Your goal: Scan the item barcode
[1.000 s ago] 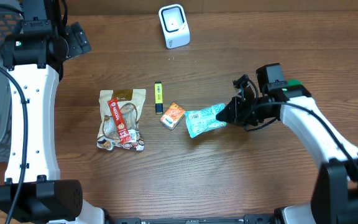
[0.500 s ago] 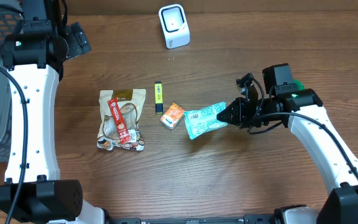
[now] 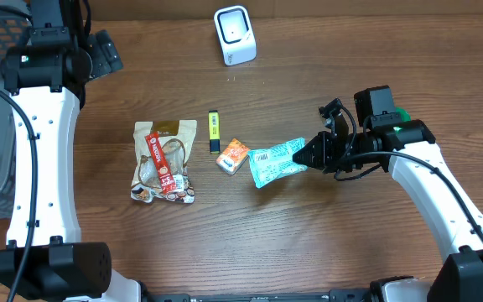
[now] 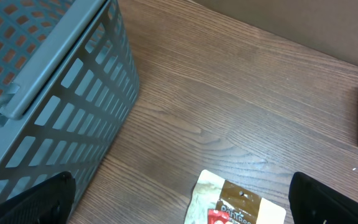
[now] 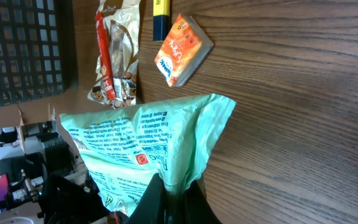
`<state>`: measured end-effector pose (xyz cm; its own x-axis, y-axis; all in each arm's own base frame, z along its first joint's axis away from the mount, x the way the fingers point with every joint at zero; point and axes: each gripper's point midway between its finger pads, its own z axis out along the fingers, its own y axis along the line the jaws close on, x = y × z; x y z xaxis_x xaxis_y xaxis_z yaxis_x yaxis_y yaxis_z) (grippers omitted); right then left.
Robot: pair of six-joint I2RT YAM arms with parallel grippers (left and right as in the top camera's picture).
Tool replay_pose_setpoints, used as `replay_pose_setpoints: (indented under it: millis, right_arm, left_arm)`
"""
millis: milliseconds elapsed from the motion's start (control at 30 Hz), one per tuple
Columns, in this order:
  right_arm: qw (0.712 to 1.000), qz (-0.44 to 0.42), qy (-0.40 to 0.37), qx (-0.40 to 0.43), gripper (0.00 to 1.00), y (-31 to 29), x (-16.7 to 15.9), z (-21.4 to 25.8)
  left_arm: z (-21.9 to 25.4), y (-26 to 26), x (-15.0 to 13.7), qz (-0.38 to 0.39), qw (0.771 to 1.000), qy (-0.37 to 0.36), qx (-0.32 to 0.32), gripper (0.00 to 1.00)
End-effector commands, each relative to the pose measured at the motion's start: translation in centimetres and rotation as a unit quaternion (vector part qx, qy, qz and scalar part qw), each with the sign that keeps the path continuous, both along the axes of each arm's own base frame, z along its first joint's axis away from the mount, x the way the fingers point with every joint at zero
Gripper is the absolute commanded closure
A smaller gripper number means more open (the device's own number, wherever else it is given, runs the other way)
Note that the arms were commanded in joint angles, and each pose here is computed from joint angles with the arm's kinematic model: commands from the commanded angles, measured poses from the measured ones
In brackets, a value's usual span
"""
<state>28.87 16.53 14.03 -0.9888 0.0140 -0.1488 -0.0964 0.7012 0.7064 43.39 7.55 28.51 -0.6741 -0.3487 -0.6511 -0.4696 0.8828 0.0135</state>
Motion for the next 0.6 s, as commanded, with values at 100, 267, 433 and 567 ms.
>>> replay_pose_setpoints:
  millis: [100, 267, 433, 567]
  right_arm:
    - [1.0, 0.003, -0.011, 0.014, 0.96, 0.27, -0.22, 1.09]
    - [1.0, 0.003, -0.009, 0.013, 0.96, 0.26, -0.31, 1.05]
    - [1.0, 0.003, -0.009, 0.013, 0.96, 0.26, -0.31, 1.05]
    - [1.0, 0.003, -0.009, 0.013, 0.96, 0.26, -0.31, 1.05]
  left_arm:
    - [-0.02, 0.2, 0.23, 0.009, 1.0, -0.002, 0.001, 0.0]
    - [-0.02, 0.2, 0.23, 0.009, 1.0, -0.002, 0.001, 0.0]
    - [-0.02, 0.2, 0.23, 0.009, 1.0, -0.002, 0.001, 0.0]
    - [-0.02, 0.2, 0.23, 0.009, 1.0, -0.002, 0.001, 0.0]
